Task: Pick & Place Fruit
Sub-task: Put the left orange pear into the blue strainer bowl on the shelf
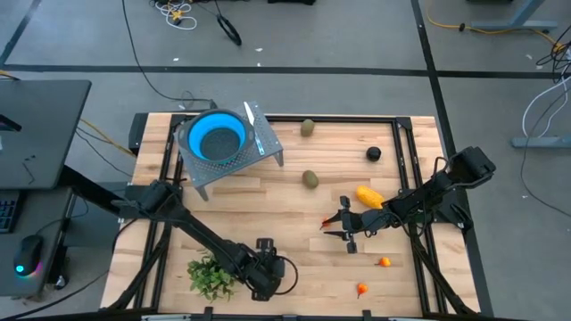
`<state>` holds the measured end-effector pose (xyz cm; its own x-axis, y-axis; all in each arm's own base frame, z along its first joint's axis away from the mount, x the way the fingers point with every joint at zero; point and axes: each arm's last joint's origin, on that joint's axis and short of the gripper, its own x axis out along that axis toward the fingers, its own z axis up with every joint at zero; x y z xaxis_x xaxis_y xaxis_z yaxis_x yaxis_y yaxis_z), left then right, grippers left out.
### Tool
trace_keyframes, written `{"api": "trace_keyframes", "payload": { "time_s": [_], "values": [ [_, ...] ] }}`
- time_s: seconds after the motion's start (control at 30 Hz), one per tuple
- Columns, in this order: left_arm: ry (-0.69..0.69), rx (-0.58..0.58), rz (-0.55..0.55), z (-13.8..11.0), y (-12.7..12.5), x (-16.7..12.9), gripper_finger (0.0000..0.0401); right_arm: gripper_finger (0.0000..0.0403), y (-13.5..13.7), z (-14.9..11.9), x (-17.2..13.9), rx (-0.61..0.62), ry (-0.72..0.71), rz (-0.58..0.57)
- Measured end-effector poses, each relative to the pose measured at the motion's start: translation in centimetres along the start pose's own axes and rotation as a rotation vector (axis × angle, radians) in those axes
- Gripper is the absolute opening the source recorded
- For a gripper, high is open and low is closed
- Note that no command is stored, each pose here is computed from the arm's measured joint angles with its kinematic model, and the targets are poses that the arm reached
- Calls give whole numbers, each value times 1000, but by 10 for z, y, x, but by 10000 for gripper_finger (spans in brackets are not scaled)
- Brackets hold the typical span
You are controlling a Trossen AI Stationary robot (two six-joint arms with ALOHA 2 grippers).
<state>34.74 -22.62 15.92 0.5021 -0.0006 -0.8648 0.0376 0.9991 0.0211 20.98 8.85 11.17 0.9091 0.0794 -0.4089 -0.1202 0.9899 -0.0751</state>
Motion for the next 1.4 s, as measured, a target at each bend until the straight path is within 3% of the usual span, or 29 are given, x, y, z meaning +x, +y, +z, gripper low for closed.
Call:
{"api": "trace_keyframes", "payload": {
  "time_s": [0.13,0.4,0.73,0.97,1.2,1.4],
  "values": [
    [-70,7,52,15,18,-39,140,154,0,0,0,0,0,0],
    [-216,12,334,30,80,-133,145,154,0,0,0,0,0,0],
    [-275,-144,630,12,171,-226,141,154,0,0,0,0,0,3],
    [-149,-284,776,-10,220,-246,147,154,0,0,0,0,-1,3],
    [-32,-322,911,-16,262,-248,146,154,0,1,0,2,-5,8],
    [45,-408,856,-22,292,-247,156,154,0,1,0,2,-6,8]
  ]
}}
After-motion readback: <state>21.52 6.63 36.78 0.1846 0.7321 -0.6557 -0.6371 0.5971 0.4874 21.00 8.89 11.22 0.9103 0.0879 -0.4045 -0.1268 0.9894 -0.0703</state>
